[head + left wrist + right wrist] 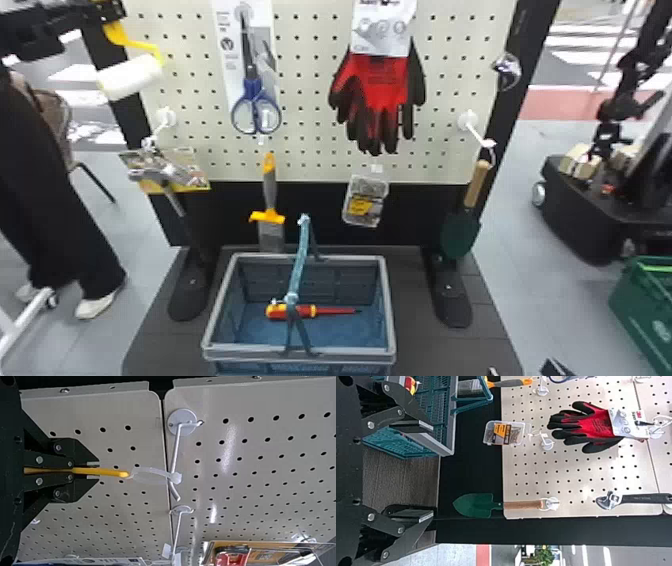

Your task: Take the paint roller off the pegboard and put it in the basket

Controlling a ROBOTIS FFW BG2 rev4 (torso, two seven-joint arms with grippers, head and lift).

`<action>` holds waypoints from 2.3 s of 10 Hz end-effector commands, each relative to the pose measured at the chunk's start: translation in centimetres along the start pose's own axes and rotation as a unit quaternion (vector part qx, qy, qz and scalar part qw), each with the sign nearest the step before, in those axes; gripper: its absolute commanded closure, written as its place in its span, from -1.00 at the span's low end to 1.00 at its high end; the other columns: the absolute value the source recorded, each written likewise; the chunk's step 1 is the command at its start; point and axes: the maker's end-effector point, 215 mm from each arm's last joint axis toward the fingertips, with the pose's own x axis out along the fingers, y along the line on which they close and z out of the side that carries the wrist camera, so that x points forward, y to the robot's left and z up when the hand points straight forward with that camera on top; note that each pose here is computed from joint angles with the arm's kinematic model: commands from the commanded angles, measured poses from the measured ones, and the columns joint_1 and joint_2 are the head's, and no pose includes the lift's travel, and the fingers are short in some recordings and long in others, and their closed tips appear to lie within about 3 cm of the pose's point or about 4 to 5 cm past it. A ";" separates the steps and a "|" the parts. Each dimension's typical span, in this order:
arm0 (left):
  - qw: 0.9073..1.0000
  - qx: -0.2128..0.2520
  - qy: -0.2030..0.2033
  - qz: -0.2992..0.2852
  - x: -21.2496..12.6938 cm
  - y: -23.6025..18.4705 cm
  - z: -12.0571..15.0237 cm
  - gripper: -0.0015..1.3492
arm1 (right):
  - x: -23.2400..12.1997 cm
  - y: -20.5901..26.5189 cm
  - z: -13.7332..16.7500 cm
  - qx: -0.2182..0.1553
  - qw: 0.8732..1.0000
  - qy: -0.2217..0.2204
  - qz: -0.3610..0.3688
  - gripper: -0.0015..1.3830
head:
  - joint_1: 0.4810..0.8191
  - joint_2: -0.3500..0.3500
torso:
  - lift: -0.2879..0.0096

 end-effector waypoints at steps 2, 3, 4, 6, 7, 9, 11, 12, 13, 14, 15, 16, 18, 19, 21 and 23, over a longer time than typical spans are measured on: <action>1.000 0.001 -0.002 0.002 0.0 0.1 0.1 0.80 | 0.0 0.0 0.0 0.000 1.000 0.000 0.000 -0.28 | -0.60 0.00 | 0.26; 1.000 0.001 -0.001 0.003 -0.1 0.1 0.0 0.80 | 0.0 0.0 0.0 0.000 1.000 0.000 0.000 -0.28 | -0.60 0.00 | 0.26; 1.000 0.003 -0.003 0.004 -0.1 0.2 0.1 0.80 | 0.0 0.0 0.0 0.000 1.000 0.000 0.000 -0.28 | -0.60 0.00 | 0.26; 1.000 0.002 -0.005 0.005 -0.2 0.3 0.2 0.80 | 0.0 0.0 0.0 0.001 1.000 0.000 0.000 -0.28 | -0.60 0.00 | 0.26; 1.000 0.006 -0.008 0.006 -0.2 0.3 0.5 0.80 | -0.1 0.0 -0.1 0.002 1.000 0.001 0.000 -0.28 | -0.60 0.00 | 0.26; 1.000 0.017 -0.017 0.003 0.0 -0.1 1.9 0.80 | -0.1 0.0 -0.1 0.002 1.000 0.001 0.000 -0.28 | -0.60 0.00 | 0.26; 0.999 0.030 -0.022 0.002 0.0 -0.7 3.0 0.80 | -0.2 0.0 -0.4 0.003 1.000 0.004 0.001 -0.28 | -0.60 0.00 | 0.26; 0.999 0.035 -0.024 0.003 -0.2 -1.0 3.4 0.80 | -0.2 0.0 -0.4 0.003 1.000 0.004 0.001 -0.28 | -0.60 0.00 | 0.26; 0.999 0.036 -0.023 0.003 -0.3 -1.3 3.3 0.80 | -0.2 0.0 -0.4 0.003 1.000 0.005 0.001 -0.28 | -0.60 0.00 | 0.26; 0.999 0.041 -0.024 0.004 -0.6 -1.7 3.5 0.80 | -0.2 0.0 -0.5 0.004 1.000 0.007 0.001 -0.28 | -0.60 0.00 | 0.26; 0.999 0.046 -0.026 0.008 -1.0 -2.0 3.7 0.80 | -0.2 0.0 -0.5 0.005 1.000 0.007 0.001 -0.28 | -0.60 0.00 | 0.26; 0.998 0.046 -0.028 0.013 -1.7 -2.1 3.5 0.80 | -0.3 0.0 -0.6 0.004 1.000 0.008 0.001 -0.28 | -0.60 0.00 | 0.26; 0.997 0.047 -0.036 0.041 -4.2 -2.7 2.2 0.80 | -0.3 0.1 -0.5 0.004 1.000 0.007 0.002 -0.28 | -0.60 0.00 | 0.26; 0.994 0.050 -0.039 0.087 -6.2 -3.4 1.4 0.80 | -0.3 0.0 -0.6 0.004 1.000 0.008 0.001 -0.28 | -0.60 0.00 | 0.26; 0.986 0.039 -0.064 0.148 -9.2 -5.4 0.3 0.80 | -0.3 0.0 -0.4 0.005 1.000 0.007 0.001 -0.28 | -0.60 0.00 | 0.26; 0.976 -0.003 -0.112 0.188 -12.2 -8.2 -0.6 0.80 | -0.3 0.0 -0.6 0.005 1.000 0.008 0.001 -0.28 | -0.60 0.00 | 0.26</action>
